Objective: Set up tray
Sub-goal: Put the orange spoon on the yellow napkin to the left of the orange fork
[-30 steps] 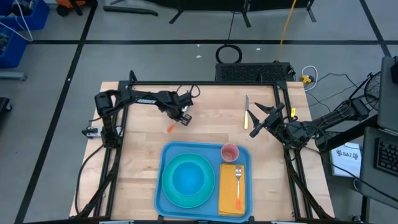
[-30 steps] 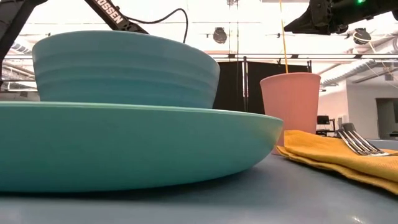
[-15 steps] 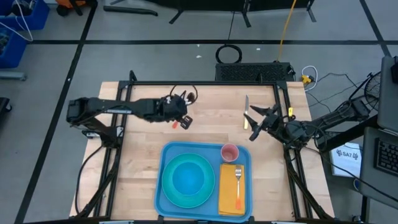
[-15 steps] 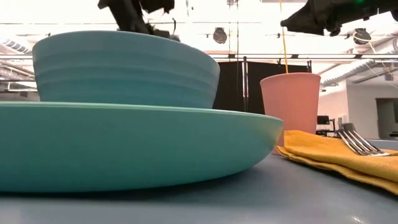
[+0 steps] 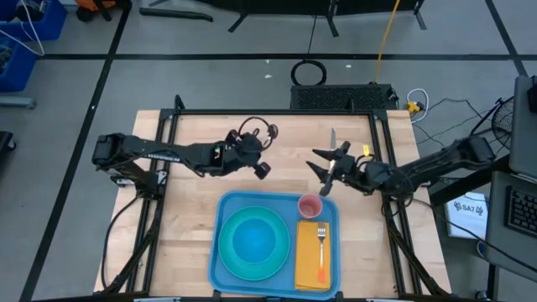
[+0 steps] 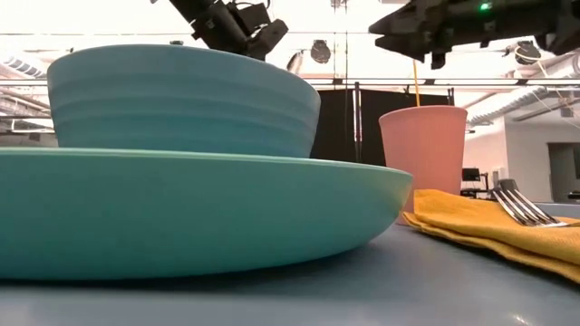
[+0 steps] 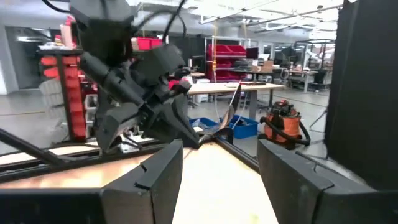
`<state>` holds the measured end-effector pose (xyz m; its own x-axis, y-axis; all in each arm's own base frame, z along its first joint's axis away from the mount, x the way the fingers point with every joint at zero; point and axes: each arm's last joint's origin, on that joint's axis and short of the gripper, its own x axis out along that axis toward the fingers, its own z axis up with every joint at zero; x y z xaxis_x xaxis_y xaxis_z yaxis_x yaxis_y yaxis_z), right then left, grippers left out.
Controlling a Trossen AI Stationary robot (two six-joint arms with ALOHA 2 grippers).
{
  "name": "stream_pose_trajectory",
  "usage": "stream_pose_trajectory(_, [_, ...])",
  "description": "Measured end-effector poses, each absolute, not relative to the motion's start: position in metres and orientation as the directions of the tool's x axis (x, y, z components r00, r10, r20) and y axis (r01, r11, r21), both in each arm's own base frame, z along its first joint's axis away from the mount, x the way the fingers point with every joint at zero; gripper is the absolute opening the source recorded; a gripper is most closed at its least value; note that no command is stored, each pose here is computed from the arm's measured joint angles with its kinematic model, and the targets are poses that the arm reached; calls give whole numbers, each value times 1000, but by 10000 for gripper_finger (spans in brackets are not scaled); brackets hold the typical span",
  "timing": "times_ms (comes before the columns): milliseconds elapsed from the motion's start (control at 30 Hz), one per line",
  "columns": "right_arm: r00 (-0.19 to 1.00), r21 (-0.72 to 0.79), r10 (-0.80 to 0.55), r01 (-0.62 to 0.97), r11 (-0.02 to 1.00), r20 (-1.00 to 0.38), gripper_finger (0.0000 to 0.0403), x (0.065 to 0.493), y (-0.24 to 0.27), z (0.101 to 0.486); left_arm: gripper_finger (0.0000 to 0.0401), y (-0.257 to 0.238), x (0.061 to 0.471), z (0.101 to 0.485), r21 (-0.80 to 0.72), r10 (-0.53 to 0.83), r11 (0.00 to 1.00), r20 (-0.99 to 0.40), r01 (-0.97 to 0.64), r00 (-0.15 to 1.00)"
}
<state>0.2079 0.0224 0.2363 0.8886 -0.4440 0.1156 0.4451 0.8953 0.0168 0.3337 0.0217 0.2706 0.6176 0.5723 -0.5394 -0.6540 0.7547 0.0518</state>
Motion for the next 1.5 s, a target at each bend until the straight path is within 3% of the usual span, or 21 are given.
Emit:
stream_pose_trajectory(267, [890, 18, -442, 443, 896, 112, 196, 241, 12, 238, 8, 22, 341, 281, 67, 598, 766, -440, -640, 670])
stream_pose_trajectory(533, [880, 18, -465, 466, 885, 100, 196, 266, -7, 241, 8, 15, 352, 267, 75, 573, 787, -459, -612, 679])
stream_pose_trajectory(1333, [910, 141, -410, 398, 907, 68, 196, 278, -42, 234, 8, 2, 364, 262, 128, 560, 817, -404, -562, 723])
stream_pose_trajectory(1500, [929, 133, -364, 354, 926, 62, 167, 295, -42, 234, 8, 2, 363, 262, 129, 560, 817, -404, -561, 723])
